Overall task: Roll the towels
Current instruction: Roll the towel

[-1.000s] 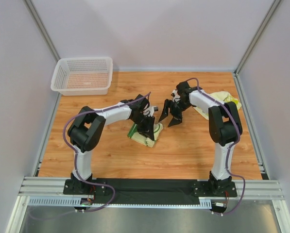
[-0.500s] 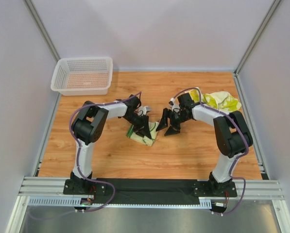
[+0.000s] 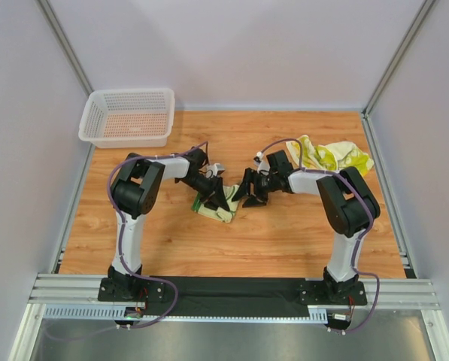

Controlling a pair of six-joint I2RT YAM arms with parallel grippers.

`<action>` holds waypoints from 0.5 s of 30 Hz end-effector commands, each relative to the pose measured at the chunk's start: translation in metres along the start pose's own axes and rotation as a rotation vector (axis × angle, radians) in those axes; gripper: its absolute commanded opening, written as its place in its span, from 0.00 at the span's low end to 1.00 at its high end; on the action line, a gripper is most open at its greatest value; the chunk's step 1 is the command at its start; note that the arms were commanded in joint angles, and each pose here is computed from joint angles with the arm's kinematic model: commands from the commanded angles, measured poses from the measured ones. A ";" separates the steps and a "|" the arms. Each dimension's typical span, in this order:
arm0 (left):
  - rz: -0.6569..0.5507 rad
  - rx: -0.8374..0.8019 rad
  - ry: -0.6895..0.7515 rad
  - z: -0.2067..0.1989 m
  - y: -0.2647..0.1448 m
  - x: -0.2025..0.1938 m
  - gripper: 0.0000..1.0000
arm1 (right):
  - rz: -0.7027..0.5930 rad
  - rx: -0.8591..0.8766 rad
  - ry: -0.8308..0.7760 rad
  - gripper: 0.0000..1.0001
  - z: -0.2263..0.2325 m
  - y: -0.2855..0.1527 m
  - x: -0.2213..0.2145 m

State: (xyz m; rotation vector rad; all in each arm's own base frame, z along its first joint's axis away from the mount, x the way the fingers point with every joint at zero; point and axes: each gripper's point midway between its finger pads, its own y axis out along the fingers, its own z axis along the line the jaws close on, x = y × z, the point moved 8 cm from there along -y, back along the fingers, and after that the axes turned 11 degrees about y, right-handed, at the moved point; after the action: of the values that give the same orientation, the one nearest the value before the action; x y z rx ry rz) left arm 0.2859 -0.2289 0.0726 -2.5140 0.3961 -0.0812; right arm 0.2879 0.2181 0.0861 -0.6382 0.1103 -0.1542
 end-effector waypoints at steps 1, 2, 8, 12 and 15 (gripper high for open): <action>-0.010 0.026 -0.030 0.018 0.002 -0.002 0.35 | -0.088 0.010 -0.032 0.64 0.000 0.008 0.016; -0.011 0.021 -0.034 0.018 0.002 -0.003 0.35 | -0.107 0.021 -0.051 0.64 0.002 0.010 0.018; -0.015 -0.017 -0.051 0.023 0.005 -0.005 0.36 | -0.101 0.030 -0.065 0.62 -0.002 0.022 0.020; -0.047 -0.089 -0.032 0.020 0.005 -0.003 0.37 | -0.087 0.022 -0.080 0.52 -0.007 0.030 0.013; -0.046 -0.109 -0.015 0.020 0.005 -0.005 0.38 | -0.084 0.048 -0.075 0.45 -0.012 0.035 0.010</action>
State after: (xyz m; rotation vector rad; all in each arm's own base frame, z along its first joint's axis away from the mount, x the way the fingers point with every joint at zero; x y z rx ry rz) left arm 0.2846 -0.2234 0.0660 -2.6466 0.3702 -0.0770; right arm 0.3021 0.2347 0.0748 -0.5787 0.0262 -0.1940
